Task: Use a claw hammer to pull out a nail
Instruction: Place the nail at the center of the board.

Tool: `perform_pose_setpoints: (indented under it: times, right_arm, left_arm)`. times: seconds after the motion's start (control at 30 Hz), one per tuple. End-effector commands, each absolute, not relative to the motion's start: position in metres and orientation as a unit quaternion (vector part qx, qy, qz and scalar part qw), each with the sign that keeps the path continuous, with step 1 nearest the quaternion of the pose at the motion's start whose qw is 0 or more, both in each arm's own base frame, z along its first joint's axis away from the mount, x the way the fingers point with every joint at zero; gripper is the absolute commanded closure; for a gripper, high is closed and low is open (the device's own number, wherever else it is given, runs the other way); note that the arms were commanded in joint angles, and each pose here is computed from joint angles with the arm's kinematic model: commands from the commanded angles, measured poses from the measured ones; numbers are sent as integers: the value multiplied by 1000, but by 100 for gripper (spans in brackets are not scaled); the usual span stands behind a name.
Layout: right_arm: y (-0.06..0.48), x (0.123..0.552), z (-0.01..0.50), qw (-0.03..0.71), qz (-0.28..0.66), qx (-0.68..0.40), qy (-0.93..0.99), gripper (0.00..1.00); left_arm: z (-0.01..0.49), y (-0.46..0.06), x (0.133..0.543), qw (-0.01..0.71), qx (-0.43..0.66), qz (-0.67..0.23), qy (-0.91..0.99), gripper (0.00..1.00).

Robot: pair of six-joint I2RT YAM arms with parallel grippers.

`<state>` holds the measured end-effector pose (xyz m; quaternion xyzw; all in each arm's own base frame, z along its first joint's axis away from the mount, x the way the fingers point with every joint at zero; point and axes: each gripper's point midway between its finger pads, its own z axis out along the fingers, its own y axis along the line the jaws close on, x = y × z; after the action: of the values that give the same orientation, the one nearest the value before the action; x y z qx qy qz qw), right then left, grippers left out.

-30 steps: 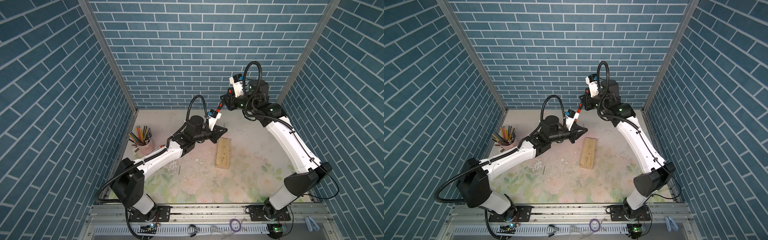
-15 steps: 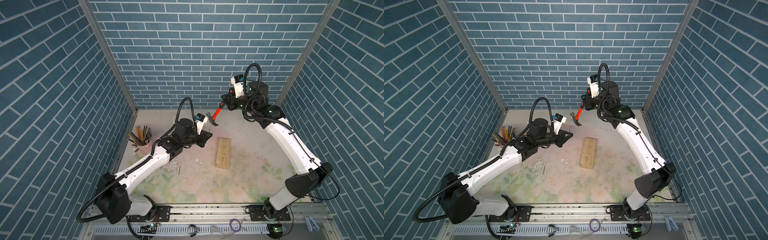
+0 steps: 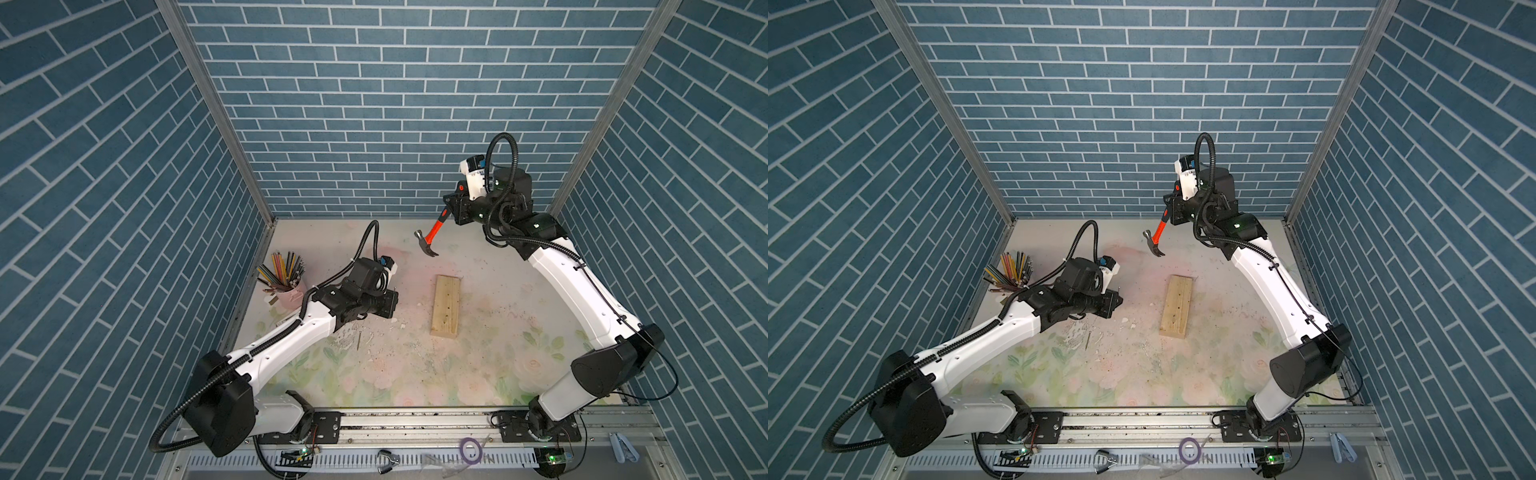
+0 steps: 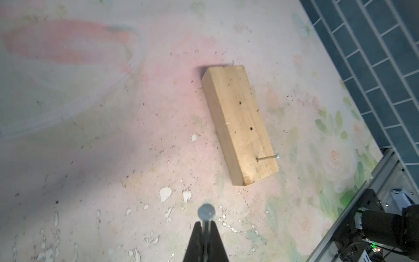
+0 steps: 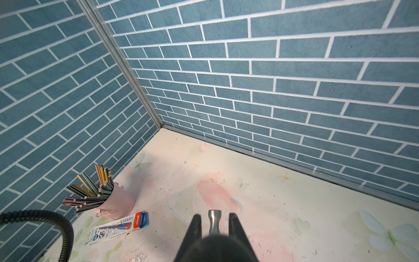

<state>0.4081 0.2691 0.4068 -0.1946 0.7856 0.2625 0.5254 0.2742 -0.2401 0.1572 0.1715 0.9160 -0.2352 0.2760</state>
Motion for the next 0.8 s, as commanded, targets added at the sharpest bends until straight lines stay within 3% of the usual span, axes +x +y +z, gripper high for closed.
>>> perform_pose_setpoints:
  times: [0.0, 0.77]
  right_arm:
    - [261, 393, 471, 597, 288, -180, 727, 100]
    - [260, 387, 457, 593, 283, -192, 729, 100]
  left_arm:
    - [147, -218, 268, 269, 138, -200, 932, 97]
    - [56, -179, 219, 174, 96, -85, 976, 96]
